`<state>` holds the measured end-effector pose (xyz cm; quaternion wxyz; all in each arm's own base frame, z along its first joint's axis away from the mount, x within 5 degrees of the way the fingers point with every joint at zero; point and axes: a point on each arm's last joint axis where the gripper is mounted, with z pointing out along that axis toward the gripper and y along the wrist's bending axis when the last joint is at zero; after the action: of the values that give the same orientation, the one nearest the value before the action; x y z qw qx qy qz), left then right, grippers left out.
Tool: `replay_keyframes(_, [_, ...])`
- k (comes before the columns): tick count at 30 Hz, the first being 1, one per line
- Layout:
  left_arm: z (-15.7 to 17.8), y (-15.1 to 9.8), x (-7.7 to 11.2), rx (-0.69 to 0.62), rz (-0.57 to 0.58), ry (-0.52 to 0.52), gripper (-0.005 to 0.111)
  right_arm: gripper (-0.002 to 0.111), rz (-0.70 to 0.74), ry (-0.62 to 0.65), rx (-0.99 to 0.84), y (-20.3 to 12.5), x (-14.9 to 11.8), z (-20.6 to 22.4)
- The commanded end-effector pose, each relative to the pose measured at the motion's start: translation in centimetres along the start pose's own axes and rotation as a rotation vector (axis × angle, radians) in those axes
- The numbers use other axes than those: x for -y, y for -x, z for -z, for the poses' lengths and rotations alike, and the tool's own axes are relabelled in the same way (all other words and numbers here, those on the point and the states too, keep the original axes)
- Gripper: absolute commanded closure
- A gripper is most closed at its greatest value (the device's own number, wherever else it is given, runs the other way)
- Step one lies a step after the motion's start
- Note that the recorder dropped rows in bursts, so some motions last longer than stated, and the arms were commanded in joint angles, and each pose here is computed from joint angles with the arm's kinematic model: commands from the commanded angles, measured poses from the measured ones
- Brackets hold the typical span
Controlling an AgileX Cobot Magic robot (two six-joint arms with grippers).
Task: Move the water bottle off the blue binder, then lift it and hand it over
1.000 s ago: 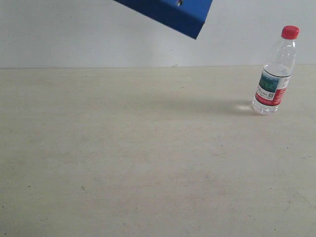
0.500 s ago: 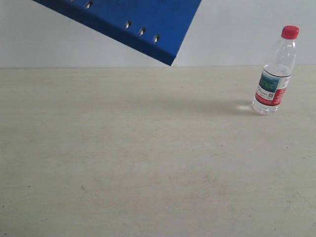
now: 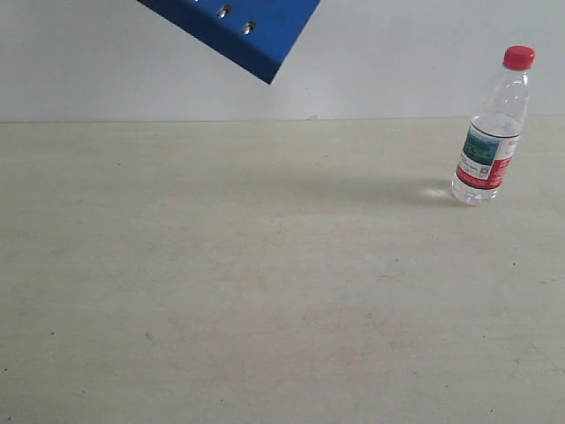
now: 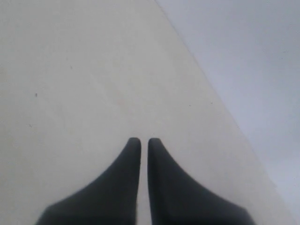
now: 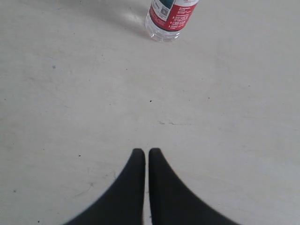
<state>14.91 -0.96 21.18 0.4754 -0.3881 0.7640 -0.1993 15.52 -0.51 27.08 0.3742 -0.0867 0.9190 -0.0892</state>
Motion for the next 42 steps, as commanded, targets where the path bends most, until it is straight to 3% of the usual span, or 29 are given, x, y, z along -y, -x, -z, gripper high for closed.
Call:
replay_keyframes(1, [0.1, 1.3, 0.0, 0.140, -0.200, 0.015, 0.101, 0.108, 0.012, 0.001, -0.007, -0.2, 0.0, 0.1])
replay_keyframes(2, [0.2, 2.0, 0.2, 0.218, -0.396, 0.026, 0.101, 0.108, 0.013, 0.001, -0.010, -0.2, 0.0, 0.1])
replay_keyframes(3, [0.6, 3.3, 0.9, 0.377, -0.723, 0.045, 0.101, 0.108, 0.013, 0.001, -0.012, -0.2, 0.0, 0.1])
replay_keyframes(5, [1.4, 4.5, 2.2, 0.593, -1.010, 0.048, 0.101, 0.108, 0.013, 0.001, -0.010, -0.2, 0.0, 0.1])
replay_keyframes(6, [1.6, 4.6, 3.0, 0.633, -1.103, 0.009, 0.101, 0.108, 0.013, 0.001, -0.010, -0.2, 0.0, 0.1])
replay_keyframes(8, [1.8, 3.8, 5.0, 0.622, -1.360, -0.140, 0.101, 0.108, 0.013, 0.001, -0.010, -0.2, 0.0, 0.1])
replay_keyframes(9, [2.2, 3.1, 6.0, 0.620, -1.562, -0.222, 0.101, 0.108, 0.013, 0.001, -0.010, -0.2, 0.0, 0.1])
replay_keyframes(12, [3.3, 2.4, 7.1, 0.555, -1.963, -0.321, 0.101, 0.108, 0.013, 0.001, -0.006, -0.2, 0.0, 0.1])
replay_keyframes(13, [4.2, 2.5, 7.1, 0.518, -1.992, -0.332, 0.101, 0.108, 0.013, 0.001, -0.006, -0.2, 0.0, 0.1])
replay_keyframes(14, [5.0, 2.5, 6.7, 0.444, -1.869, -0.343, 0.101, 0.108, 0.013, 0.001, -0.004, -0.1, 0.0, 0.1])
replay_keyframes(16, [6.7, 2.3, 5.2, 0.204, -1.261, -0.379, 0.101, 0.108, 0.013, 0.001, -0.002, -0.1, 0.0, 0.1])
replay_keyframes(17, [7.3, 2.2, 4.5, 0.133, -1.105, -0.369, 0.101, 0.108, 0.013, 0.001, -0.002, -0.1, 0.0, 0.1])
replay_keyframes(21, [7.4, 1.5, 3.5, 0.032, -0.710, -0.365, 0.101, 0.108, 0.007, 0.004, 0.019, 0.1, 0.0, 0.1])
replay_keyframes(22, [7.2, 1.3, 3.3, 0.011, -0.662, -0.356, 0.101, 0.108, 0.006, 0.005, 0.024, 0.1, 0.0, 0.1])
replay_keyframes(25, [5.8, 0.3, 2.4, -0.002, -0.661, -0.341, 0.101, 0.108, 0.006, 0.005, 0.031, 0.2, 0.0, 0.1])
replay_keyframes(31, [2.9, -2.7, -0.3, -0.013, -0.876, -0.358, 0.101, 0.108, -0.019, 0.022, 0.033, 0.2, -0.2, 0.1])
replay_keyframes(34, [2.2, -3.2, -0.9, -0.008, -0.871, -0.364, 0.101, 0.108, -0.010, 0.022, 0.031, 0.2, -0.2, 0.1])
replay_keyframes(42, [1.5, -1.6, -3.3, 0.026, -0.781, -0.112, 0.101, 0.108, 0.006, 0.022, 0.026, 0.1, -0.2, 0.1])
